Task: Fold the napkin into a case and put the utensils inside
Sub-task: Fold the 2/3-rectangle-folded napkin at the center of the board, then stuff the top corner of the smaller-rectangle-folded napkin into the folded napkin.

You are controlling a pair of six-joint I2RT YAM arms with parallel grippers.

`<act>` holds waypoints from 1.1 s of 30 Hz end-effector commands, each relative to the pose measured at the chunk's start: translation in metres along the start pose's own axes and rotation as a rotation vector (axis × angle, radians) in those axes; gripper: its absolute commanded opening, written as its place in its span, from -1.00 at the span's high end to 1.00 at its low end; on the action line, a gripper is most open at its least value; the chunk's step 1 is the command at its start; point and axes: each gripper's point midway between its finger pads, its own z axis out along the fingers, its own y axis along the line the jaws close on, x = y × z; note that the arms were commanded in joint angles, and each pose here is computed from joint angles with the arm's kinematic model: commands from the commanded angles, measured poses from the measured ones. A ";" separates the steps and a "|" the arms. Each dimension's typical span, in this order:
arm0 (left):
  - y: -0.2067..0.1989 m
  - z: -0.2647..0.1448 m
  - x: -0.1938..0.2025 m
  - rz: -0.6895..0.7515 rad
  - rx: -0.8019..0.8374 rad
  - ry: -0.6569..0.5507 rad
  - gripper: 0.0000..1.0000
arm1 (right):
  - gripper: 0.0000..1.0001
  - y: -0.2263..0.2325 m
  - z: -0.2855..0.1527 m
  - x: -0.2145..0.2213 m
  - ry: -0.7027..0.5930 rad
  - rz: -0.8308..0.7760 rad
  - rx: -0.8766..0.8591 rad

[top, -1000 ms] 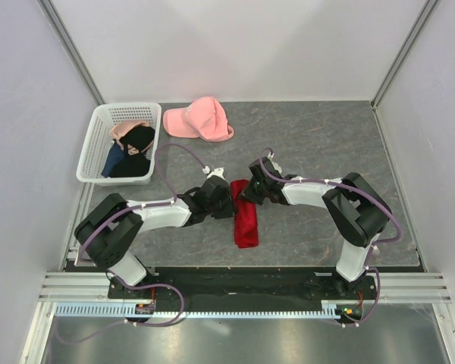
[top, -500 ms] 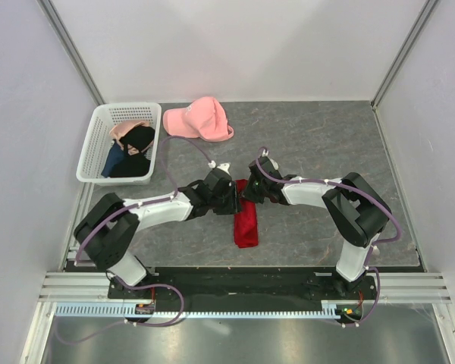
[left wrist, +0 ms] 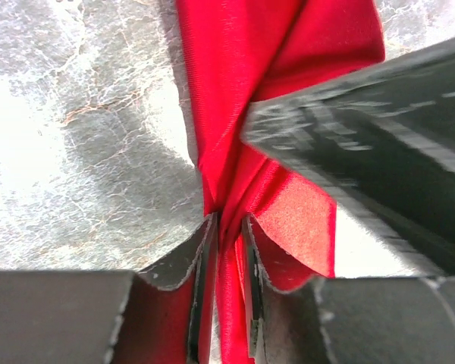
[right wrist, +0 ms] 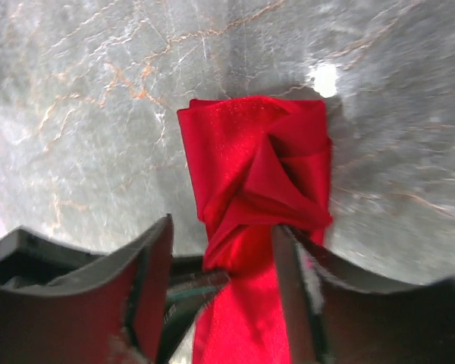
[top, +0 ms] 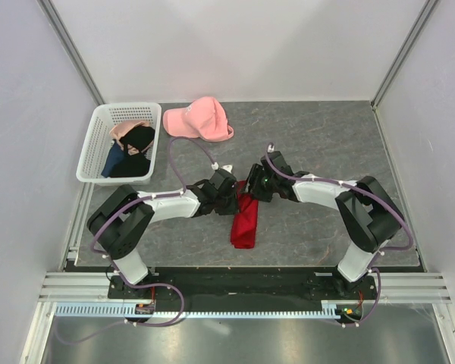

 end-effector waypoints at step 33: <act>-0.015 -0.019 0.008 -0.030 0.059 0.015 0.56 | -0.06 0.032 -0.016 -0.018 -0.025 -0.024 -0.224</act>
